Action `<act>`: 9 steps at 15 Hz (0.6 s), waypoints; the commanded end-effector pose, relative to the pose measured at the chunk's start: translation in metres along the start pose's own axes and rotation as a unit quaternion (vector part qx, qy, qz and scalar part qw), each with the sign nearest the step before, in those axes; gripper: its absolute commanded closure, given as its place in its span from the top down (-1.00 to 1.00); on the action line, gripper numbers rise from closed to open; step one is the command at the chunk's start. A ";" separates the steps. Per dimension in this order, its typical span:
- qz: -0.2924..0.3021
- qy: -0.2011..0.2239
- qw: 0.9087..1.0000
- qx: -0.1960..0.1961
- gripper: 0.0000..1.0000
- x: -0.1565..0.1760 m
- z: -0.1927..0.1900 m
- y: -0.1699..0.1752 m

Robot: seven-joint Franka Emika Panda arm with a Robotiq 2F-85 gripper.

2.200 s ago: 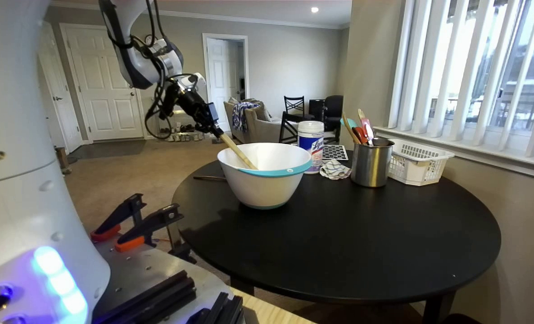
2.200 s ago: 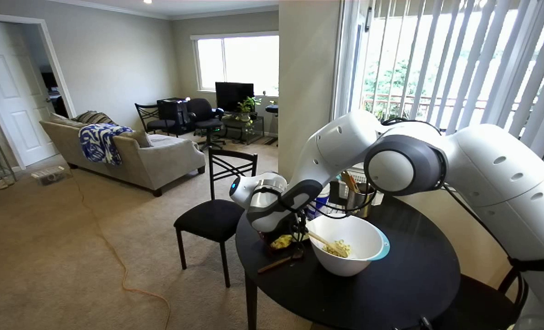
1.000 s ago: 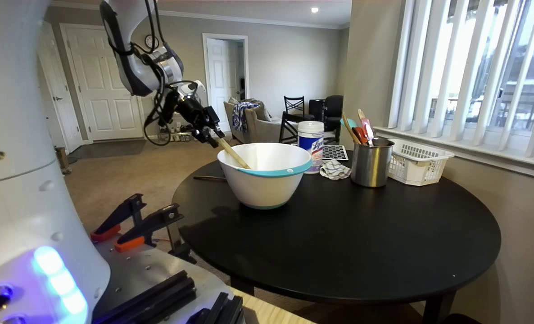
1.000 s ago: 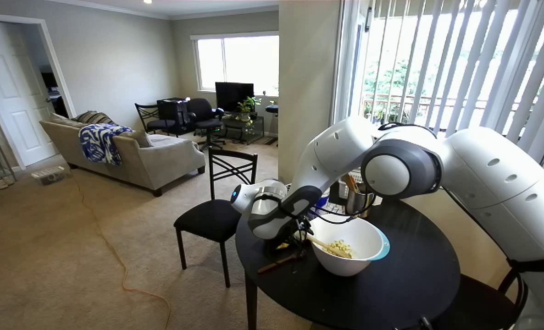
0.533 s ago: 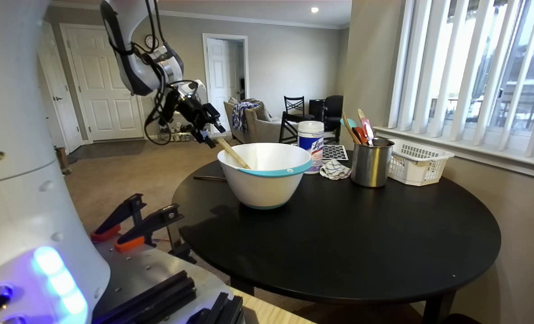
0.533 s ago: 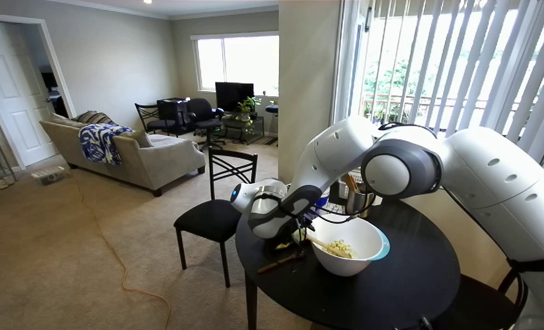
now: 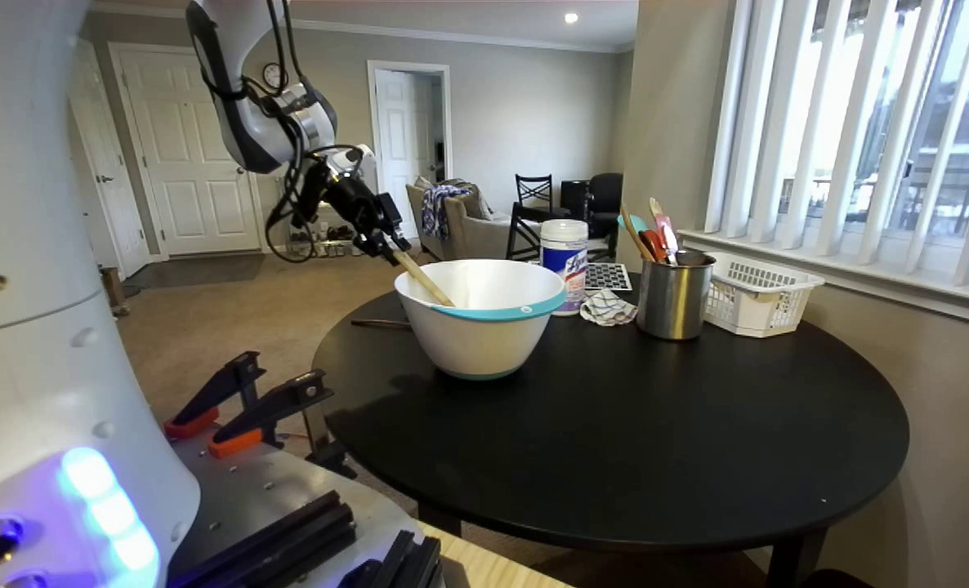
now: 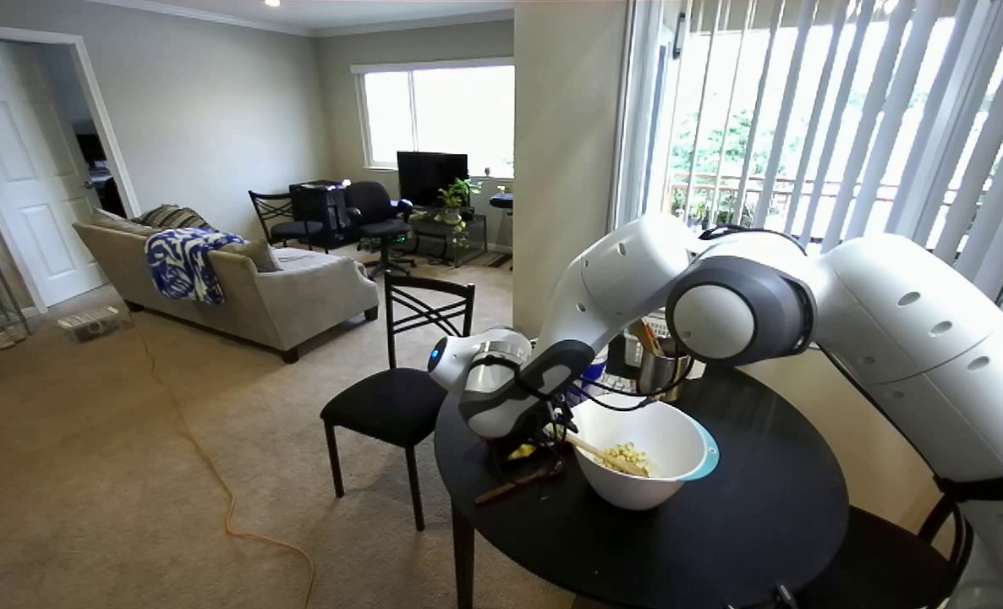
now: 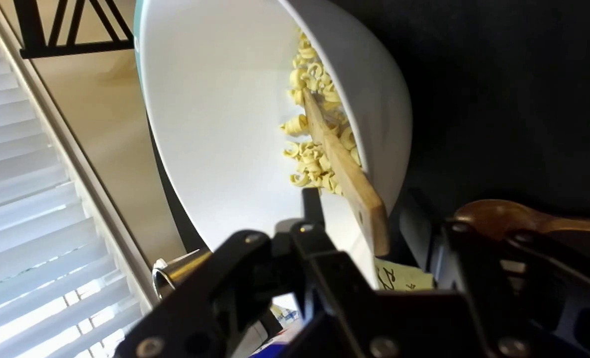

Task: Stir the contents in the big white bowl

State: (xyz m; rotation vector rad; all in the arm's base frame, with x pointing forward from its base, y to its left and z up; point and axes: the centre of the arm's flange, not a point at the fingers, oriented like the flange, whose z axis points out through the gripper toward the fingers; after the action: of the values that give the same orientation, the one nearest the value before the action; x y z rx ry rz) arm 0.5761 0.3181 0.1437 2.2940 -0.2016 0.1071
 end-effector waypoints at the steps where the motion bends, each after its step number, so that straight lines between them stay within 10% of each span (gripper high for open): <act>1: -0.018 0.002 1.000 -0.006 -0.72 0.003 0.003 0.002; 9: -0.021 0.002 1.000 -0.008 -0.90 0.000 0.002 0.002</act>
State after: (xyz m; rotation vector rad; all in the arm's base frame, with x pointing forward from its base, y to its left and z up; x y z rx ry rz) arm 0.5750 0.3174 0.1400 2.2881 -0.1966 0.1004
